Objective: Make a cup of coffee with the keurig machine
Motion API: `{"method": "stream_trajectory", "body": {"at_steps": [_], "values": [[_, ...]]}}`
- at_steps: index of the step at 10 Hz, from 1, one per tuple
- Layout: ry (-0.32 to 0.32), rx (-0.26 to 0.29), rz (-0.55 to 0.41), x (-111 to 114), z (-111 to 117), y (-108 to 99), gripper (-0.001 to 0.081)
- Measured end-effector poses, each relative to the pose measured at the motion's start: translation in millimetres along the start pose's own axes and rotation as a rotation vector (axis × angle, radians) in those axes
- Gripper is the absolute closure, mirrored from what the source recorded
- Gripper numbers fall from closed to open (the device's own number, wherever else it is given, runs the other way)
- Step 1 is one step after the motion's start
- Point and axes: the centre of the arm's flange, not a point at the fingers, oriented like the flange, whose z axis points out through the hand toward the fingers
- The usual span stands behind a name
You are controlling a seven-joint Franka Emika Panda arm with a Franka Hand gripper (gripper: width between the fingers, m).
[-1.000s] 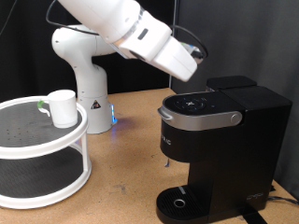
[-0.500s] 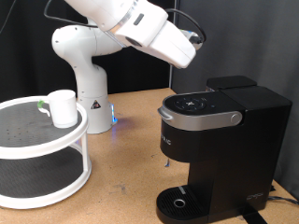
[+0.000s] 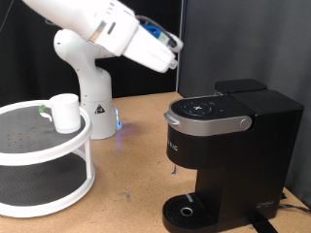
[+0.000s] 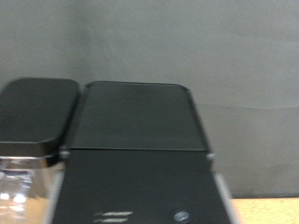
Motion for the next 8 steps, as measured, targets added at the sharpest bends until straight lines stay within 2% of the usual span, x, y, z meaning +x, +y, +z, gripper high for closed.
{"method": "stream_trajectory", "body": {"at_steps": [2,4,7,8], "values": [[0.02,0.039,0.022,-16,-14,-10,0.0805],[0.017,0.04,0.038,-16,-11,-8,0.0805],[0.019,0.025,0.249,-23,-10,-1,0.0805],[0.015,0.015,0.292,-29,-12,1,0.0805]]}}
